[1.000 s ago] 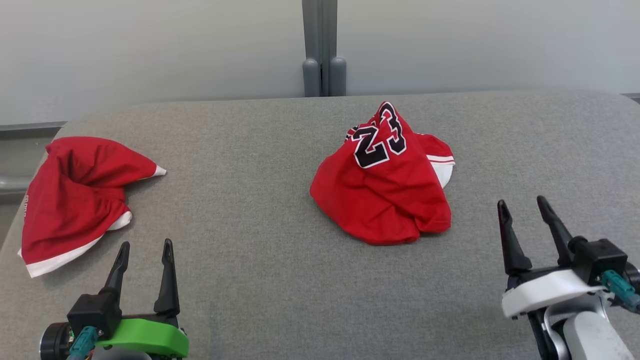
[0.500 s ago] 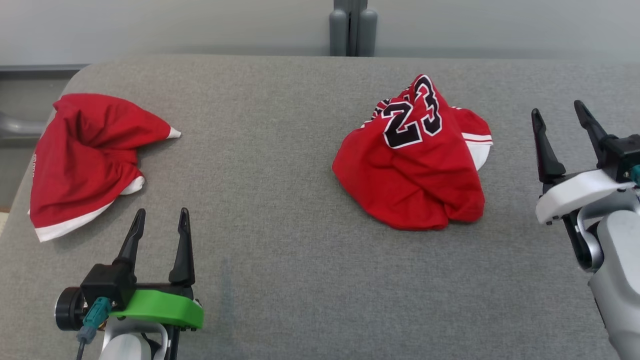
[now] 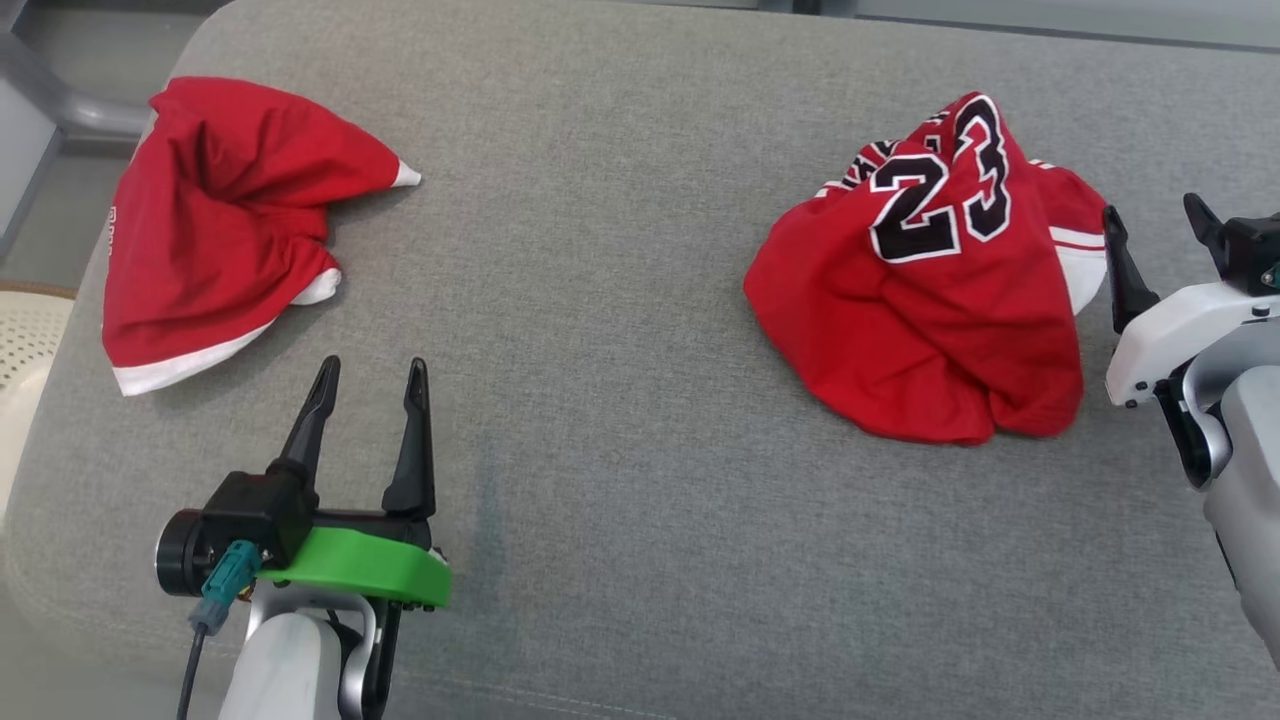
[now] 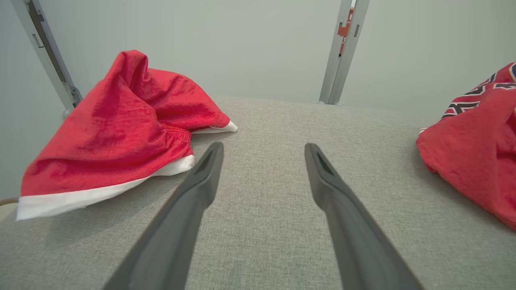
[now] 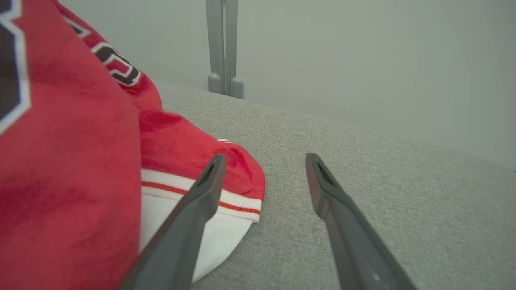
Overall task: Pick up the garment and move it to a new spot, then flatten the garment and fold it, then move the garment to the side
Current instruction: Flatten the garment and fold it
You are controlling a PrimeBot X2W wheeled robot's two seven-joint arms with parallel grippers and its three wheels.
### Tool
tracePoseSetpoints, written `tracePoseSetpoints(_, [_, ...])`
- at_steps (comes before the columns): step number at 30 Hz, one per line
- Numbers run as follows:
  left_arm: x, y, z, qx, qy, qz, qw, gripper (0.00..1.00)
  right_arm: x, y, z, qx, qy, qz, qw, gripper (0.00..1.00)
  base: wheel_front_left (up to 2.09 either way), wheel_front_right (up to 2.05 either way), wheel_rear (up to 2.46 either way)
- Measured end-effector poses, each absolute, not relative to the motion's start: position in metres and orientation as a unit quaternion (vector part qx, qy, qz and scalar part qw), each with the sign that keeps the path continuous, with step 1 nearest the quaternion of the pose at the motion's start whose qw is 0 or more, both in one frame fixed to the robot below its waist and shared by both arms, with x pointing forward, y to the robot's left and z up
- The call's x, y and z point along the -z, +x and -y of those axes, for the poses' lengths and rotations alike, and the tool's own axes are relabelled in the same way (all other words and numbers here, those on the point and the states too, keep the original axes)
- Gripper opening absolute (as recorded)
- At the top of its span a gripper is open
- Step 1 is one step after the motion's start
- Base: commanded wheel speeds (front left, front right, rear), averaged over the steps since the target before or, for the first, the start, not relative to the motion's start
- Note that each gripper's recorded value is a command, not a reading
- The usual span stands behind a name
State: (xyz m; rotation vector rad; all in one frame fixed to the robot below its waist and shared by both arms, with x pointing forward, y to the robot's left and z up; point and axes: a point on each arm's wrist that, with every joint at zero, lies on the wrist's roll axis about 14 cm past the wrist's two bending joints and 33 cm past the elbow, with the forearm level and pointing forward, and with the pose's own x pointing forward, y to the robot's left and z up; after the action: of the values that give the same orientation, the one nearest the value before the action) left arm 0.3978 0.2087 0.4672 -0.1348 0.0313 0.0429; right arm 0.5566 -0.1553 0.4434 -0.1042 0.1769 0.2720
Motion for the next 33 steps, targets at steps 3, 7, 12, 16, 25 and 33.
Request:
tracePoseSetpoints(3, [-0.464,0.397,-0.212,-0.03,-0.071,-0.021,0.997,1.0,-0.422,0.56,0.15,-0.138,-0.048,-0.119,0.982,1.0,0.0,0.0,0.0])
tracePoseSetpoints(7, [-0.459,0.395,-0.217,-0.04,-0.07,-0.029,0.996,1.0,-0.399,0.562,0.145,-0.138,-0.043,-0.154,0.977,1.0,0.0,0.0,0.0])
tracePoseSetpoints(12, [-0.455,0.391,-0.222,-0.051,-0.069,-0.036,0.996,1.0,-0.378,0.56,0.14,-0.136,-0.036,-0.188,0.972,1.0,0.0,0.0,0.0])
tracePoseSetpoints(16, [-0.454,0.39,-0.225,-0.056,-0.068,-0.038,0.995,1.0,-0.372,0.559,0.133,-0.135,-0.019,-0.202,0.97,0.0,0.0,0.0,0.0])
tracePoseSetpoints(25, [-0.467,0.386,-0.219,-0.048,-0.074,-0.018,0.996,1.0,-0.414,0.553,0.187,-0.085,-0.025,-0.16,0.983,0.0,0.0,0.0,0.0])
tracePoseSetpoints(33, [-0.476,0.377,-0.211,-0.037,-0.077,-0.005,0.996,1.0,-0.491,0.549,0.256,-0.026,-0.054,-0.073,0.996,0.0,0.0,0.0,0.0])
